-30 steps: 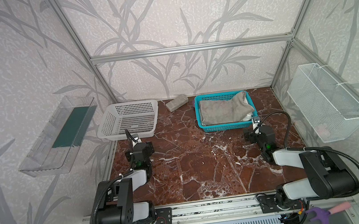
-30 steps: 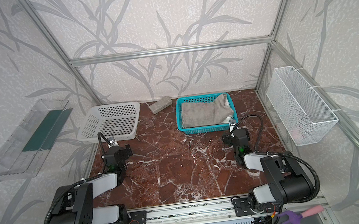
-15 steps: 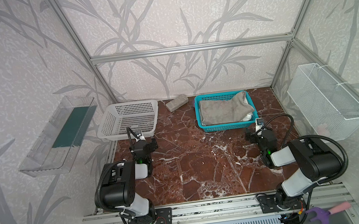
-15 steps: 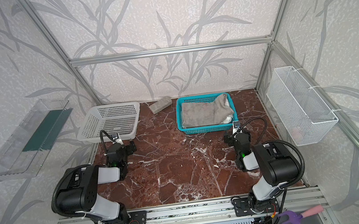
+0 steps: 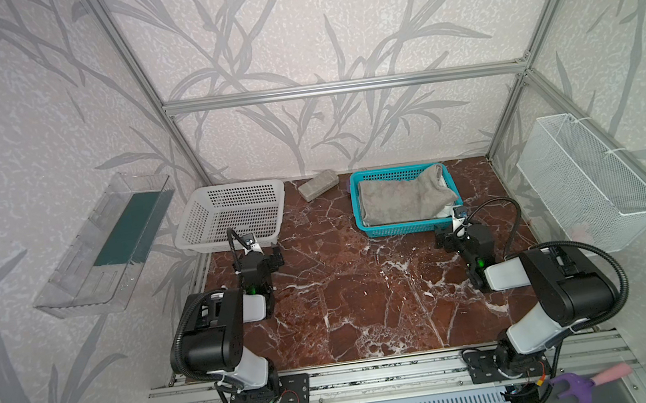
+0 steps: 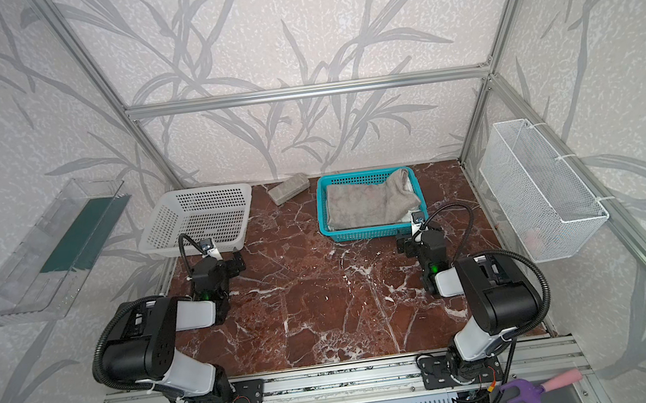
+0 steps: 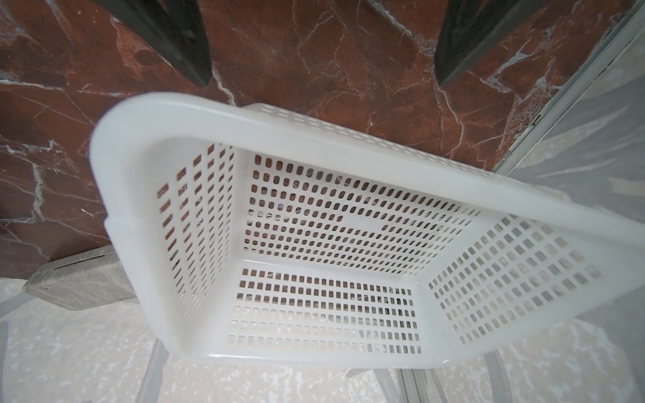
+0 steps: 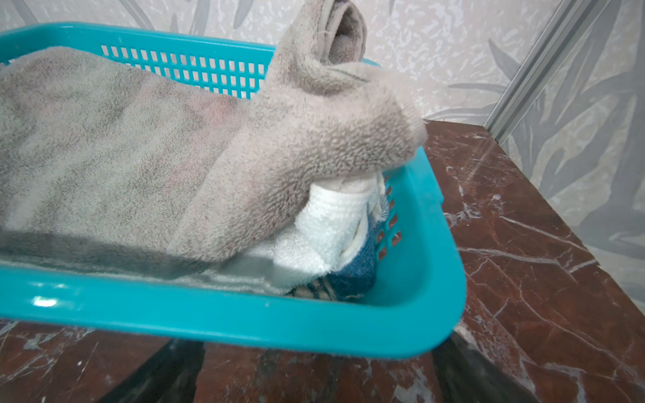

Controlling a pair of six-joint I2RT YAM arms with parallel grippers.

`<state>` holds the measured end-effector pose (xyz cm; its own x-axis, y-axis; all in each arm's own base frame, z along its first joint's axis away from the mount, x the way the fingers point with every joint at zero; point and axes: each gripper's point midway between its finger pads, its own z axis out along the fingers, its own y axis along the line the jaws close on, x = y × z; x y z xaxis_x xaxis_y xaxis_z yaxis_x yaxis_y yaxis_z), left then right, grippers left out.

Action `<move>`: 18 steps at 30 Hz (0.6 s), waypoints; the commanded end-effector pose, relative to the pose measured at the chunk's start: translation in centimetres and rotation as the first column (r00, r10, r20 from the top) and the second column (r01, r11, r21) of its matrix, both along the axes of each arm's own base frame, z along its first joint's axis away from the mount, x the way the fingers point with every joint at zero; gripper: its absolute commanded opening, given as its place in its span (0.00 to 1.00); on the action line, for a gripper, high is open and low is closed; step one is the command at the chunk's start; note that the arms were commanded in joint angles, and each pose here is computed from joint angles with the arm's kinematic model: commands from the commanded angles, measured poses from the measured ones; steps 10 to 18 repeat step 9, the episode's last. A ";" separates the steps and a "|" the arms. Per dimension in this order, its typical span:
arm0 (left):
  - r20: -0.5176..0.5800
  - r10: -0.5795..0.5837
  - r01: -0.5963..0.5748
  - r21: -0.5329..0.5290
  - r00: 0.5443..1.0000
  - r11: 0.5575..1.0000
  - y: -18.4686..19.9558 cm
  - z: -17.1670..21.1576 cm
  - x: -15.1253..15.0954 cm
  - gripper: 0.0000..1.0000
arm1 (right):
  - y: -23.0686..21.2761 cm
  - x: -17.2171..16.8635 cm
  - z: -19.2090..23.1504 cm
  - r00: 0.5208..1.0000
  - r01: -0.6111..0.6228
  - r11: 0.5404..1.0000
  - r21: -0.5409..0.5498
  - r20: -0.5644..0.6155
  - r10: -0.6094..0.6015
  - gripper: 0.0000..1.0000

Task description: Fold and stack the towels

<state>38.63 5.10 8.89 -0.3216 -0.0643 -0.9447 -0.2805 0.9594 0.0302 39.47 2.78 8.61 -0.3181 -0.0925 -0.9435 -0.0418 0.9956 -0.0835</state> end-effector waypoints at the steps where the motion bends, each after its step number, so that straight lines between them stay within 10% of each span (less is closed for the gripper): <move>1: 0.031 -0.008 0.008 0.011 0.999 1.000 0.0 0.8 0.5 0.99 | 0.3 0.3 0.8 1.000 -0.019 1.000 -0.007 0.021 0.019 0.99; 18: 0.032 -0.009 0.009 0.012 0.999 1.000 0.0 0.8 0.5 0.99 | 0.4 0.4 0.6 1.000 -0.018 1.000 -0.010 0.013 0.018 0.99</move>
